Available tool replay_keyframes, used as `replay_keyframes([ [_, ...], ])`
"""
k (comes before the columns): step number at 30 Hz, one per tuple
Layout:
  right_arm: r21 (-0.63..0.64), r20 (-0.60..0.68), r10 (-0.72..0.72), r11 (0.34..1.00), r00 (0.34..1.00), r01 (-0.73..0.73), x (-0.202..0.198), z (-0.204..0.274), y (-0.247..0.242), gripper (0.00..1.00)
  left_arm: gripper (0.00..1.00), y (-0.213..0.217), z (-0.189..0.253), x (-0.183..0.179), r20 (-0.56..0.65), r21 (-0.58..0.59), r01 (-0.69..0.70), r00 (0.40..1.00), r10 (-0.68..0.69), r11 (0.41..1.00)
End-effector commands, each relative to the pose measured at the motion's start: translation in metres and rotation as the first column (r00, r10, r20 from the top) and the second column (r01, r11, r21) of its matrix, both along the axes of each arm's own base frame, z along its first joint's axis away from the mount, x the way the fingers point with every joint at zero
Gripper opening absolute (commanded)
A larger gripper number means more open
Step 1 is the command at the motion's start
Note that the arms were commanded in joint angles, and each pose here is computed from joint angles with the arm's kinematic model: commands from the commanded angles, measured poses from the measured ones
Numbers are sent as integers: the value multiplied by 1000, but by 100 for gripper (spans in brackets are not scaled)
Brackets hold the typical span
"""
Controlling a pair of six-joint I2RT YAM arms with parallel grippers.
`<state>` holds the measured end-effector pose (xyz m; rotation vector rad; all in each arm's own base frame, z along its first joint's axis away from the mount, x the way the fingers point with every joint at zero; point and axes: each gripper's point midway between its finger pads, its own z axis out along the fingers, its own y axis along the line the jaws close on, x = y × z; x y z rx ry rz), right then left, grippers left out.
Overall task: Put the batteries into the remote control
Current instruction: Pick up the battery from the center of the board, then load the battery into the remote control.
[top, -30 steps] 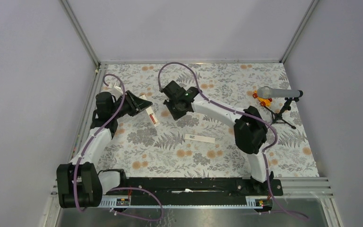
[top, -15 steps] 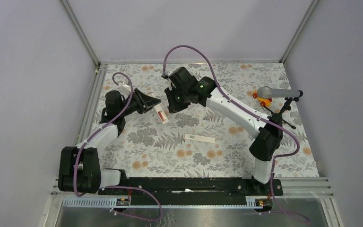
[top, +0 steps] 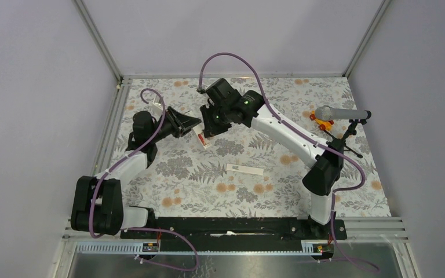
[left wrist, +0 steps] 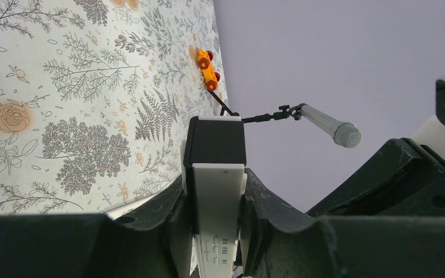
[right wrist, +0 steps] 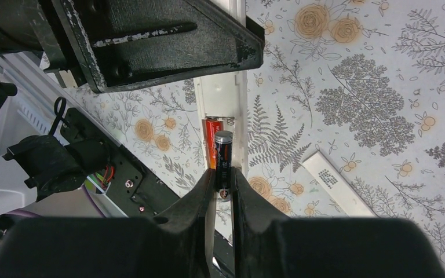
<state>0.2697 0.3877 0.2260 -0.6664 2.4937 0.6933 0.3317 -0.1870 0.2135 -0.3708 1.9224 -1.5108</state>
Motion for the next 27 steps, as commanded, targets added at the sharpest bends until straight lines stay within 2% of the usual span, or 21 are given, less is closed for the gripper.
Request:
replay_keyframes([
  [1, 27, -24, 22, 999, 999, -22, -3, 7, 8, 13, 0, -1, 19, 6, 82, -24, -16, 996, 18, 1000],
  [27, -47, -23, 6, 999, 1000, -7, -1, -15, -2, 14, 0, 1, 28, 7, 53, -79, -48, 997, 52, 996],
])
